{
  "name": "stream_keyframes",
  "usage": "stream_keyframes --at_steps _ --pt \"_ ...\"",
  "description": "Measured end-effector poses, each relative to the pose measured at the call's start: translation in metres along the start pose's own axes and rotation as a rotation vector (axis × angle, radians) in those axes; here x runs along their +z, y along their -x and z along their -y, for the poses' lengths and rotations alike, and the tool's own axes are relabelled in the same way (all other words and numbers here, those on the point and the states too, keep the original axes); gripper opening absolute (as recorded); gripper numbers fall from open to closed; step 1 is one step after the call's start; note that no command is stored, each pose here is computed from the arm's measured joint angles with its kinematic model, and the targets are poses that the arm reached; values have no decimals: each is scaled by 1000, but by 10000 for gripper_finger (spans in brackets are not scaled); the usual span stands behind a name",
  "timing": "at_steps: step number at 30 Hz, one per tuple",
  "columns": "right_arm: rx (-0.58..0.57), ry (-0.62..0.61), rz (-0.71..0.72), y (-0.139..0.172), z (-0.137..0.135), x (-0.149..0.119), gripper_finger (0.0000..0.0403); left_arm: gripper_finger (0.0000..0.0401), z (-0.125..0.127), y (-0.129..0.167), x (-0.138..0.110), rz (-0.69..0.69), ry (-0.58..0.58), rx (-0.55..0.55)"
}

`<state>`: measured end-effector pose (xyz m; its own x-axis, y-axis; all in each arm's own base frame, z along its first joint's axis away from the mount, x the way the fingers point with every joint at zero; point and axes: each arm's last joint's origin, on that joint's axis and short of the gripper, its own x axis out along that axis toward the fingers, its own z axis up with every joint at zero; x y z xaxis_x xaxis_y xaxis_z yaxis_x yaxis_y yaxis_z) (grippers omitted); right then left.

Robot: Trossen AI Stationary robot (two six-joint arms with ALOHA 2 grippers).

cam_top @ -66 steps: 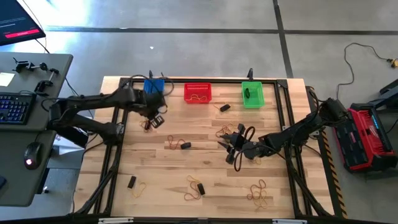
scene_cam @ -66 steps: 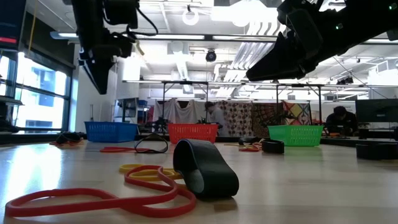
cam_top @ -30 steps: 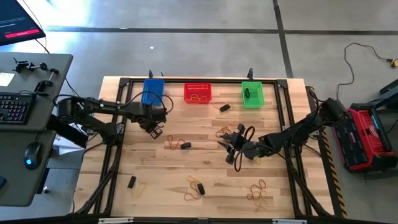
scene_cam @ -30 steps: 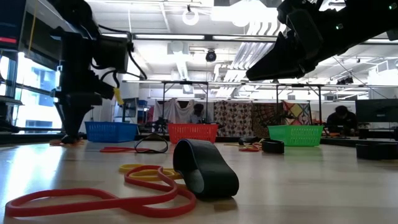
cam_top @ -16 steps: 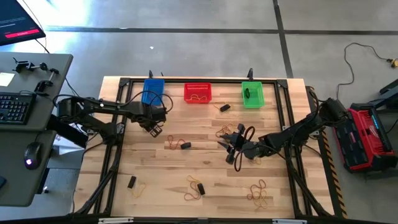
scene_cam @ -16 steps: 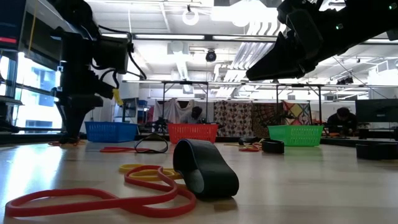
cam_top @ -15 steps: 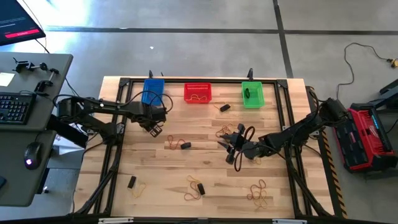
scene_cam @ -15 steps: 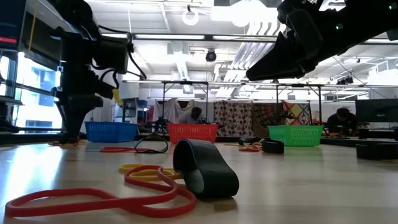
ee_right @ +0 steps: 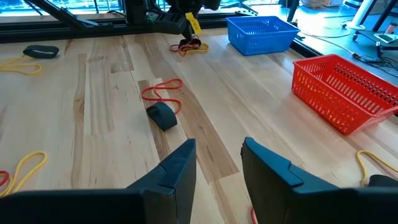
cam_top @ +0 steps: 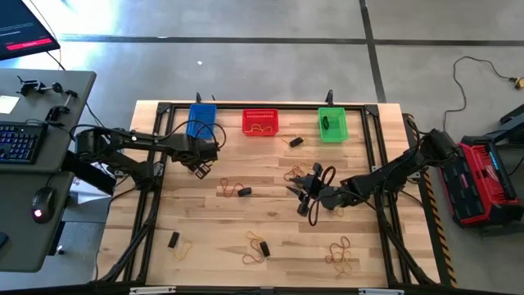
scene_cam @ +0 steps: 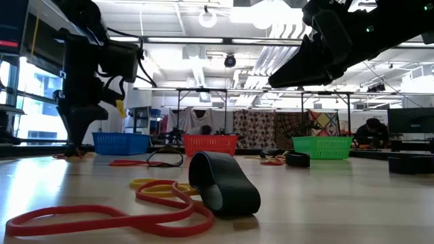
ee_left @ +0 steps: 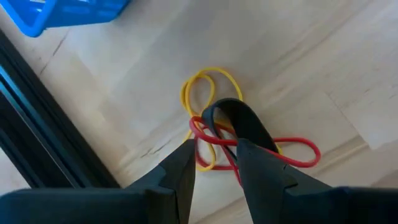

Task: Sort rubber bands into baskets
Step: Put the black rubberband into the green bin

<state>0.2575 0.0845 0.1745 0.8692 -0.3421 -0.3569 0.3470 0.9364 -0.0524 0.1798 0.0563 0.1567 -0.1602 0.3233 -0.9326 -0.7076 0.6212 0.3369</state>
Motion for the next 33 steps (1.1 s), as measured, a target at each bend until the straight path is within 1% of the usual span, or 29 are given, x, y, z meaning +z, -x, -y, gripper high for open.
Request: stream_keyframes --at_steps 5,12,18,22,26,29,33 --pt "0 1 0 0 0 0 117 94 -1 0 1 21 1 29" --pt "0 0 0 0 0 0 117 52 1 0 0 -4 -13 -14" --pt "0 3 0 0 0 0 117 23 1 0 0 -2 -98 -13" --pt "0 3 0 0 0 0 117 9 1 0 -3 -41 -110 -33" --pt "0 4 0 0 0 0 117 16 3 1 -4 -76 -102 -95" --pt "0 11 0 0 0 0 117 35 4 1 -5 -73 -106 -100" --pt "0 11 0 0 0 0 117 67 5 2 -5 -74 -68 -100"
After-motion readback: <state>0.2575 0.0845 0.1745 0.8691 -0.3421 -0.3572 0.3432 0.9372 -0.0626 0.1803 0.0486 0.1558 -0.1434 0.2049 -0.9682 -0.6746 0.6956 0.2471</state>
